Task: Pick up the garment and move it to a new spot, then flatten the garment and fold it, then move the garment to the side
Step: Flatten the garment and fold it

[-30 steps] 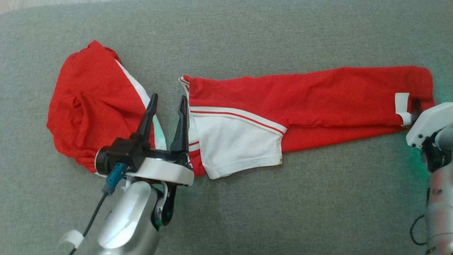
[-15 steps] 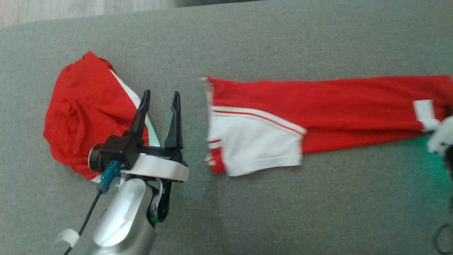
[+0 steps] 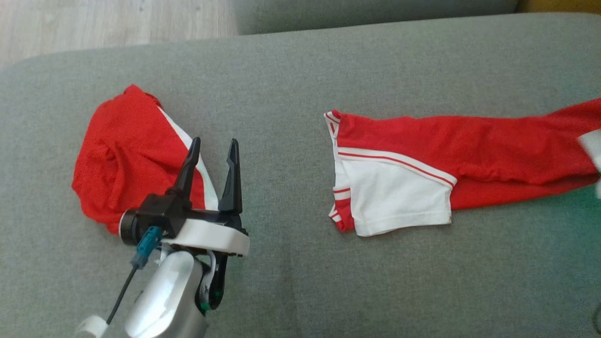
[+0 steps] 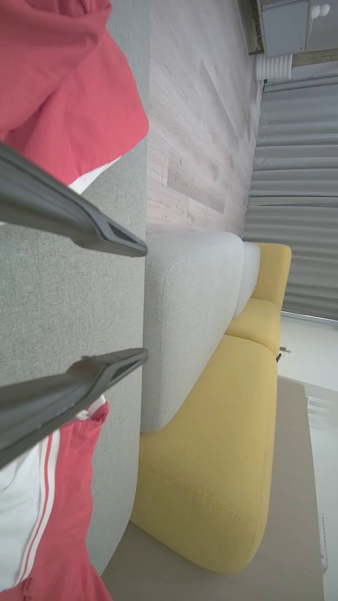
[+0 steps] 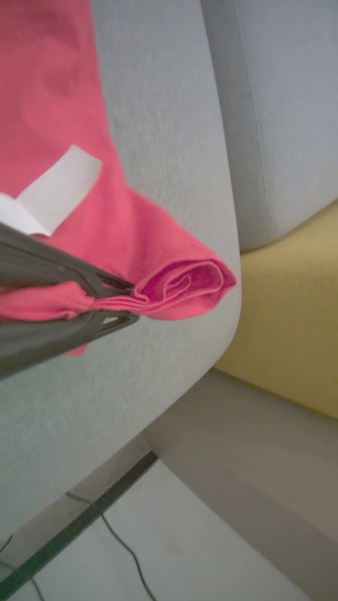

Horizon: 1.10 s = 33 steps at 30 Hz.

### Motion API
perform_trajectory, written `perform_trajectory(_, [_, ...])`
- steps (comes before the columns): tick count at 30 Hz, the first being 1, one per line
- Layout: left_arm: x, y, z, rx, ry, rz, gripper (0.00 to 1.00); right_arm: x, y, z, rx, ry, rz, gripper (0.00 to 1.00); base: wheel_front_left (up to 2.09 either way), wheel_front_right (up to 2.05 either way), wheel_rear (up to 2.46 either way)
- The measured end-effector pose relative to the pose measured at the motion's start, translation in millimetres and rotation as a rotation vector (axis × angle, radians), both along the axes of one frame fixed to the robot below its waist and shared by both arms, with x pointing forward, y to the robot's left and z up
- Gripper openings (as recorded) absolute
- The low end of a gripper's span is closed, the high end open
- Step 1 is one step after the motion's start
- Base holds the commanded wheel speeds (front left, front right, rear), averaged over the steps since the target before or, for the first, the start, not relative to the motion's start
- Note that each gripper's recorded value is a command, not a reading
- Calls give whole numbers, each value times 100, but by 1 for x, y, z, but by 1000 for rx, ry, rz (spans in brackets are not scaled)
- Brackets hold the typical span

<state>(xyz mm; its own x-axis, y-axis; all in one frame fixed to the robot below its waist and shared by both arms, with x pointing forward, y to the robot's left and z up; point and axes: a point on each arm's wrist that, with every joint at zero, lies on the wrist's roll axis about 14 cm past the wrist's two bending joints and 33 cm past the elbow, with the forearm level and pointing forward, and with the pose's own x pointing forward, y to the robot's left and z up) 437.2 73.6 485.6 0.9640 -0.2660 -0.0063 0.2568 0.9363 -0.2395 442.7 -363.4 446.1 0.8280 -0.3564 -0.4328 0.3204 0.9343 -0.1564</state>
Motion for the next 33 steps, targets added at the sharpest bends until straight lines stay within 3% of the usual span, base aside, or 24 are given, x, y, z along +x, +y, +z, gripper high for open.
perform_trajectory(8, [-13, 2, 14, -1, -31, 7, 100, 30, 90, 48, 83, -181, 197, 0, 0, 0, 0])
perform_trajectory(13, [-25, 4, 17, -2, -34, 11, 100, 29, 156, 73, 148, -257, 344, 0, 0, 0, 0])
perform_trajectory(23, [-34, 10, 22, -2, -48, 29, 100, 0, 265, 51, 269, -222, 627, 0, 0, 0, 0])
perform_trajectory(33, [-36, 25, 13, -2, -15, 69, 100, -11, 299, 4, 318, -144, 703, 0, 0, 0, 0])
